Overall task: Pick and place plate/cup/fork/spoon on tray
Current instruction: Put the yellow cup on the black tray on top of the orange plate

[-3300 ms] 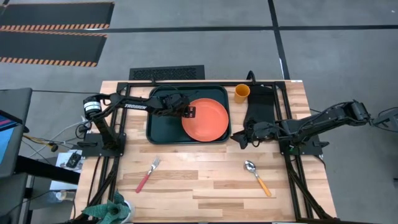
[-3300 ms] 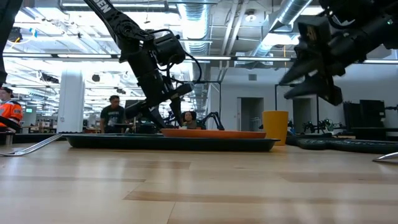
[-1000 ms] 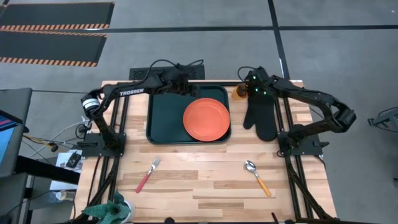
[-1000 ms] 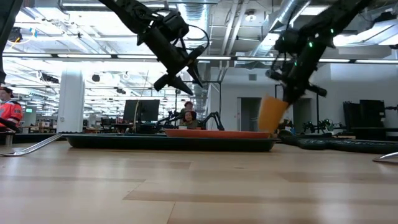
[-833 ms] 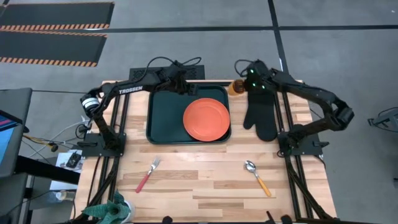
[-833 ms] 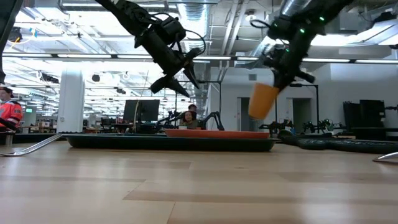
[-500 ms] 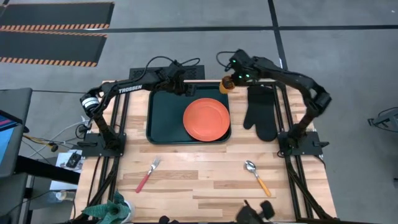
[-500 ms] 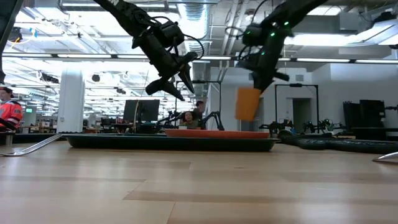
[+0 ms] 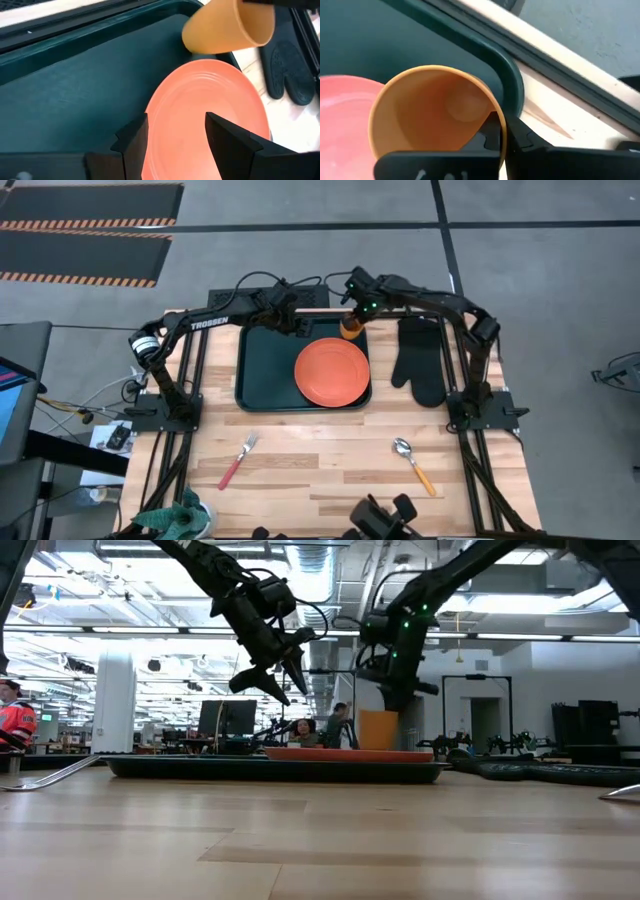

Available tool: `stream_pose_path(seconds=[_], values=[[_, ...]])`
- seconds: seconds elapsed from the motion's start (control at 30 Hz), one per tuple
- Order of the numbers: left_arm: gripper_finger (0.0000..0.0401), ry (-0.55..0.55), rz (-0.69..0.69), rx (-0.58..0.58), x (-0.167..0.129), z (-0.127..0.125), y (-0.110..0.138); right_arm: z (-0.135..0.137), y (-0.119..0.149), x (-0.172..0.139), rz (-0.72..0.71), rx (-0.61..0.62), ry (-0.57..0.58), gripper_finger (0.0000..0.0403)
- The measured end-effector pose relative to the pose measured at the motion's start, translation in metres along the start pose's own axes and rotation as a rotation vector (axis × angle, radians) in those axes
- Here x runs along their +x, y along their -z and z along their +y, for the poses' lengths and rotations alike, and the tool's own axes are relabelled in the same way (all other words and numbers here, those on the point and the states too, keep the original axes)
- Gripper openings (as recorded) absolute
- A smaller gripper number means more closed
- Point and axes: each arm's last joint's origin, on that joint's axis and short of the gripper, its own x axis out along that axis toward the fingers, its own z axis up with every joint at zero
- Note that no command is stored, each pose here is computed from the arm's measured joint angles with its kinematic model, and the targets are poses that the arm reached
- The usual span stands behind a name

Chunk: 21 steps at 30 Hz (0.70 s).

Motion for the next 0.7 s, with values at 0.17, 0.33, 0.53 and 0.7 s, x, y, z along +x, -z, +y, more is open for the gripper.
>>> stream_pose_path(seconds=[0.17,0.33,0.53,0.7], values=[[0.0183,-0.008,-0.004,0.0,0.0,0.0003,-0.0001,-0.0054,-0.002,0.0061,0.005,-0.002,0.01,0.0019],[0.0183,-0.015,-0.009,0.0,0.0,0.0006,-0.0003,-0.005,-0.0017,0.0061,0.007,-0.02,0.009,0.0038],[0.0183,-0.016,-0.01,0.0,0.0,0.0006,-0.0003,-0.0052,-0.0012,0.0061,0.012,-0.027,0.012,0.0077],[0.0183,-0.015,-0.009,0.0,0.0,0.0005,-0.0002,-0.0061,-0.002,0.0061,0.007,-0.027,0.013,0.0117]])
